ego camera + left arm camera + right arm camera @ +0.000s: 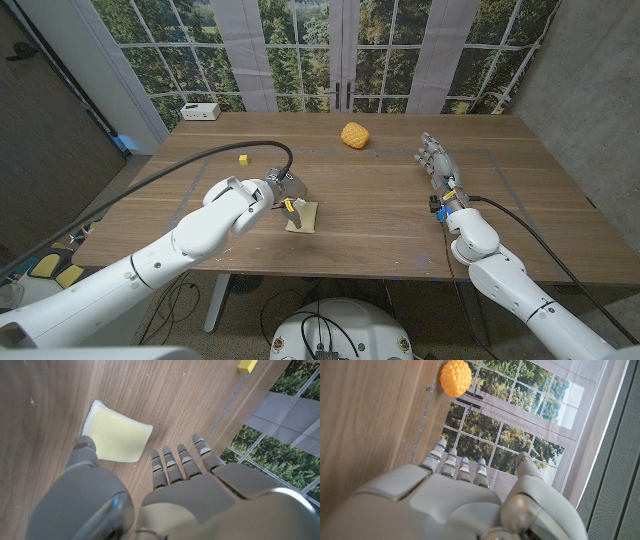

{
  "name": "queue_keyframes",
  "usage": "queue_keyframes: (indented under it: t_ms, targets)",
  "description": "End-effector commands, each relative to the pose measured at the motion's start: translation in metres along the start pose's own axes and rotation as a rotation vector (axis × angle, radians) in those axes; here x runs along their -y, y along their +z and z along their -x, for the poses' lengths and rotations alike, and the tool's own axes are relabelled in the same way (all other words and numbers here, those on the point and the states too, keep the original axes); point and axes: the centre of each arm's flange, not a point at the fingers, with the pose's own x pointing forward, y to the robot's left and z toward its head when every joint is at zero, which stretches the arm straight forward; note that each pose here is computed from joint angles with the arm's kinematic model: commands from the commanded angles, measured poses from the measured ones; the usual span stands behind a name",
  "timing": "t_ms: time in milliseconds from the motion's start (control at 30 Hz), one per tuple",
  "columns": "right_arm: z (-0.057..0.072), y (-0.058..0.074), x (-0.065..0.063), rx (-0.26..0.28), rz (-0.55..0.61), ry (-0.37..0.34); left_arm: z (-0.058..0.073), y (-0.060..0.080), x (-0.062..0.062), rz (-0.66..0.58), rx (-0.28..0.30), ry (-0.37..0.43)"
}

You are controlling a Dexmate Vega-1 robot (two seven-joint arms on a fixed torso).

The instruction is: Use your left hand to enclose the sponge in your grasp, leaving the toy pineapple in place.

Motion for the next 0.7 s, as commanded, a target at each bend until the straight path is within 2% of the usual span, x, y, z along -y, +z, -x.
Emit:
queue_keyframes:
  t_ms: [33,100,533,567,600,700]
  targets:
    - [-0.002,0.000,0.001,-0.004,0.009,0.013,-0.009,0.003,0.003,0.010,0.003,-0.042]
    - [-0.003,0.000,0.001,-0.004,0.009,0.012,-0.011,0.004,0.003,0.040,0.026,-0.053]
    - [-0.001,-0.003,0.006,-0.004,0.013,0.000,-0.019,0.016,0.002,-0.020,0.017,-0.078]
    - [-0.001,-0.003,0.007,-0.006,0.011,-0.003,-0.018,0.016,0.001,-0.030,0.047,-0.049]
    - [0.000,-0.004,0.007,-0.006,0.011,-0.002,-0.017,0.015,0.000,-0.037,0.002,-0.060]
    - [0.000,-0.006,0.008,-0.009,0.006,-0.008,-0.017,0.018,0.001,-0.064,-0.016,-0.054]
